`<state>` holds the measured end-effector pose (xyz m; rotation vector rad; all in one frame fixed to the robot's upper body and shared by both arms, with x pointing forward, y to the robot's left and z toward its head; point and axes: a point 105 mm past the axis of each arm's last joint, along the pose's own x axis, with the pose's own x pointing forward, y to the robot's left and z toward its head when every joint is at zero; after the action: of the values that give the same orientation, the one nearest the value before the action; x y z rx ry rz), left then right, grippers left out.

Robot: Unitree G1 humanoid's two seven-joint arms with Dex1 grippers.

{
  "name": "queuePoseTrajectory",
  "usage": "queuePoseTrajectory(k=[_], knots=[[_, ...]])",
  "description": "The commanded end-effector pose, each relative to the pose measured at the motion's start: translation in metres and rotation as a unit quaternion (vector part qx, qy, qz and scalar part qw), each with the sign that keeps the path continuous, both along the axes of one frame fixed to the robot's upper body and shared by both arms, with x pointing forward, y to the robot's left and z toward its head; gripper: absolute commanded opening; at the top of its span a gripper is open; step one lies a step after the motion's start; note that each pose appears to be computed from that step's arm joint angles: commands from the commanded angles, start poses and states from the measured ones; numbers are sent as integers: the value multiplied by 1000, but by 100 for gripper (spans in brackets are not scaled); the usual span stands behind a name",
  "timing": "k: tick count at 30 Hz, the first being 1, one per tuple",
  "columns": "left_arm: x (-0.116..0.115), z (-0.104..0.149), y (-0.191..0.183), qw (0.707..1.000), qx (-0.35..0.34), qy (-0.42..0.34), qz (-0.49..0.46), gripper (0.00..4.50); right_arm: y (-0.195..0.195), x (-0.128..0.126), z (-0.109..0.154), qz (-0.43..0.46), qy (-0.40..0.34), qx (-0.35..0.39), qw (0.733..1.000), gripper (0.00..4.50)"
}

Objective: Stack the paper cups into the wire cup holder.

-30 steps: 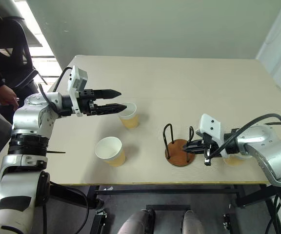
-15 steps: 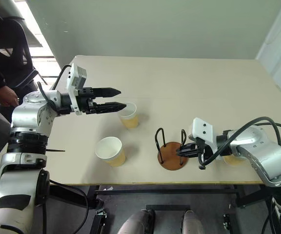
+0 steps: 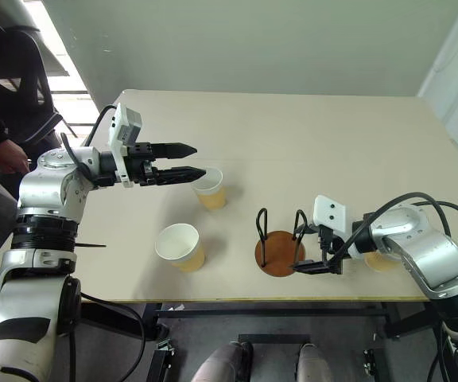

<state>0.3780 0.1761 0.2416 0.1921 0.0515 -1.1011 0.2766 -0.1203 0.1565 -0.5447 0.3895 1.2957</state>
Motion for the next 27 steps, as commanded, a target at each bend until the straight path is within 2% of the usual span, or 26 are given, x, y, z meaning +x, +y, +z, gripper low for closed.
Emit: queuePoseTrajectory(k=[1,7,12,17,19,22,27], knots=[[1,15,0,1000,2,-28,0,402,-8,0,23,-14,-15,17,1000,401],[2,16,-3,1000,0,-29,-4,402,-18,-4,41,-28,-19,21,999,401],[3,16,-4,1000,0,-30,-6,402,-26,-4,66,-40,-45,25,998,401],[6,20,2,999,16,-48,12,402,-39,8,102,-76,-111,40,990,401],[8,24,5,998,23,-58,25,402,-36,11,122,-81,-146,68,984,401],[5,26,4,993,71,-92,24,402,-34,10,142,-83,-176,88,977,401],[7,21,8,952,248,-174,31,402,-34,2,155,-75,-187,93,975,401]])
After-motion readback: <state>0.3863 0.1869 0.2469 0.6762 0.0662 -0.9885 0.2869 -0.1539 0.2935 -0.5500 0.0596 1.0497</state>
